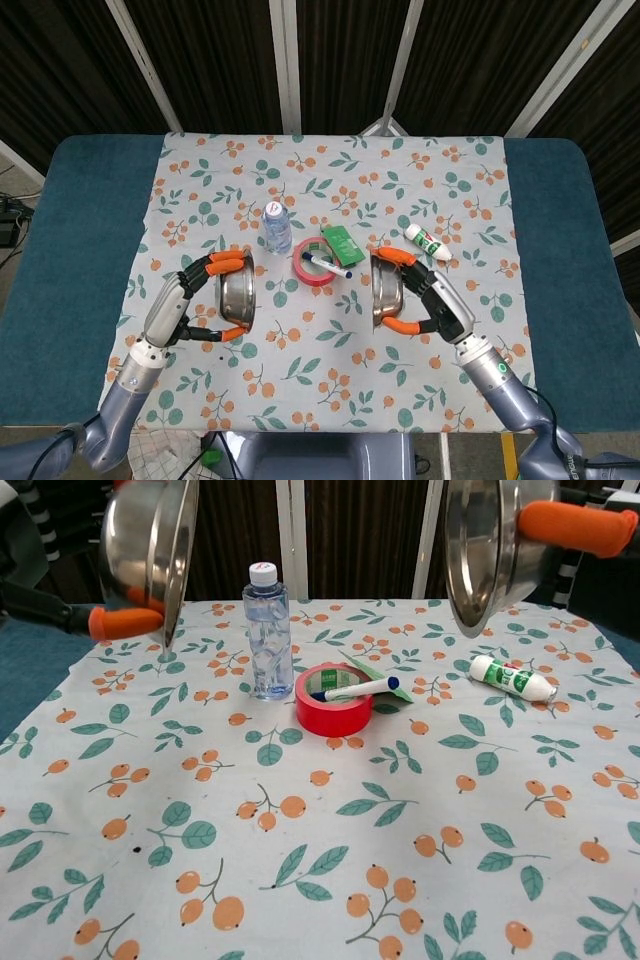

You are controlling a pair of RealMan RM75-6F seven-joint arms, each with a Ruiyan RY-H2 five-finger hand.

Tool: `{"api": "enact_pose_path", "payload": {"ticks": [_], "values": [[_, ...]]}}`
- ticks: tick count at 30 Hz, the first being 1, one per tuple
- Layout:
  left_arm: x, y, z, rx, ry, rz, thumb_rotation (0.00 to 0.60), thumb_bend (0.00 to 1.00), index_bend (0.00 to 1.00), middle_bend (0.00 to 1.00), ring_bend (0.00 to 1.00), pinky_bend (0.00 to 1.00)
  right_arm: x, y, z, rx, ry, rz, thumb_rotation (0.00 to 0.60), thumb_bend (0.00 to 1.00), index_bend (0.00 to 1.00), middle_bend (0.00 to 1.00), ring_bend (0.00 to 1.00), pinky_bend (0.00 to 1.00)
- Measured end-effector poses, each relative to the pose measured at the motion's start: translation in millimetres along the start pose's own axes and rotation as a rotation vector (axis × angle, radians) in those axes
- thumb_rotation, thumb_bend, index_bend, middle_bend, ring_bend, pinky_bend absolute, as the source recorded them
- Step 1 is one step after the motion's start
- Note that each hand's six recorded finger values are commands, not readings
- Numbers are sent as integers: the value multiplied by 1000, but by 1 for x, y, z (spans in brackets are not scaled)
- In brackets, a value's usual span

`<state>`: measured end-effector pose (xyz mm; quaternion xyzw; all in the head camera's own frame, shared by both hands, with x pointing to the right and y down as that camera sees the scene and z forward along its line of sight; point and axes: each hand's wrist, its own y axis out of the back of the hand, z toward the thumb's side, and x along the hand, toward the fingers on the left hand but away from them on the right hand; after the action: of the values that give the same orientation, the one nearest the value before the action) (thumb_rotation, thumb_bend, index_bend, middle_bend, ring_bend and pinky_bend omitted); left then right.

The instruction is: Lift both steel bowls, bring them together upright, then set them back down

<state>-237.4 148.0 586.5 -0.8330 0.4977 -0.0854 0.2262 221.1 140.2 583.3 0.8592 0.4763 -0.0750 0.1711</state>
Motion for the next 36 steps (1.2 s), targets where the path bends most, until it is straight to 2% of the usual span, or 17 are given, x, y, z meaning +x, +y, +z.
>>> {"api": "enact_pose_path", "payload": {"ticks": [11,16,36], "values": [[7,-16,0,-69,-34,19,600,0,337,272,254,389,-6,-21,4,27,34,15,600,230,535,287,411,452],[10,-27,10,-121,-89,36,600,0,335,275,254,389,-15,-38,7,23,43,11,600,230,536,287,412,452],[6,-41,46,-90,-156,40,600,0,336,276,254,387,-29,-78,16,29,48,68,600,229,536,287,412,450]]}}
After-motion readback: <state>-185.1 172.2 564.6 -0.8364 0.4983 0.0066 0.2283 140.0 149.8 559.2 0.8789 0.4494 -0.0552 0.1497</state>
